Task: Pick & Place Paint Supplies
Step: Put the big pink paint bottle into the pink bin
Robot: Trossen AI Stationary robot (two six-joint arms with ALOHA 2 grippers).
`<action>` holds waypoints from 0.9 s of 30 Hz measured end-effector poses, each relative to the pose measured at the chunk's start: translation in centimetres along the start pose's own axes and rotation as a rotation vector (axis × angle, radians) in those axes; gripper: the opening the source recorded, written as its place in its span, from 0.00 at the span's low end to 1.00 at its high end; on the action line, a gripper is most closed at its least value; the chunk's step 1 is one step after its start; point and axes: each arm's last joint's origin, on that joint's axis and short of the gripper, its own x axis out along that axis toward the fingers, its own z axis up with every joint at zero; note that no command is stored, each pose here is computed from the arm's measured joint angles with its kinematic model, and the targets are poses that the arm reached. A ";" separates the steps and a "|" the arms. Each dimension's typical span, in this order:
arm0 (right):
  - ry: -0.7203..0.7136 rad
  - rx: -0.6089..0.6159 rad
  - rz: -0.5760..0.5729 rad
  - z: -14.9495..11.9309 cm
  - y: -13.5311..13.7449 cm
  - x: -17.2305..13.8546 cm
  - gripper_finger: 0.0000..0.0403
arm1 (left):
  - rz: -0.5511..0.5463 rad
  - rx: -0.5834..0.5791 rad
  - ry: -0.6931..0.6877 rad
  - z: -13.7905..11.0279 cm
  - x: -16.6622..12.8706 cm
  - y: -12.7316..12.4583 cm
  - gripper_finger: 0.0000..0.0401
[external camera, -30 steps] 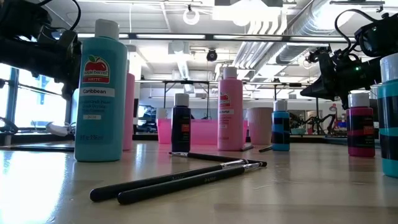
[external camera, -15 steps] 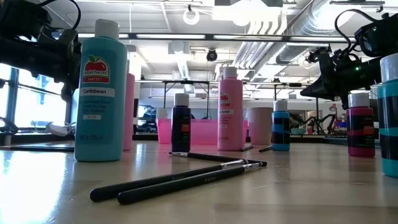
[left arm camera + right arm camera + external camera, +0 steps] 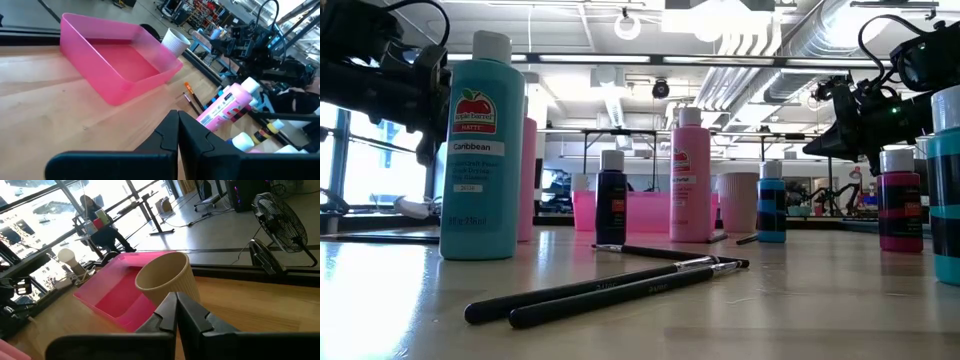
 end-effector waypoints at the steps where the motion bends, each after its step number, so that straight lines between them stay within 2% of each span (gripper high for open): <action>1: 0.000 0.000 0.000 0.0 0.0 0.0 0.01 | 0.000 0.000 0.000 0.0 0.0 0.0 0.00; 27: -0.001 0.000 0.000 0.0 0.0 0.0 0.01 | -0.001 -0.002 0.001 0.0 0.0 0.0 0.00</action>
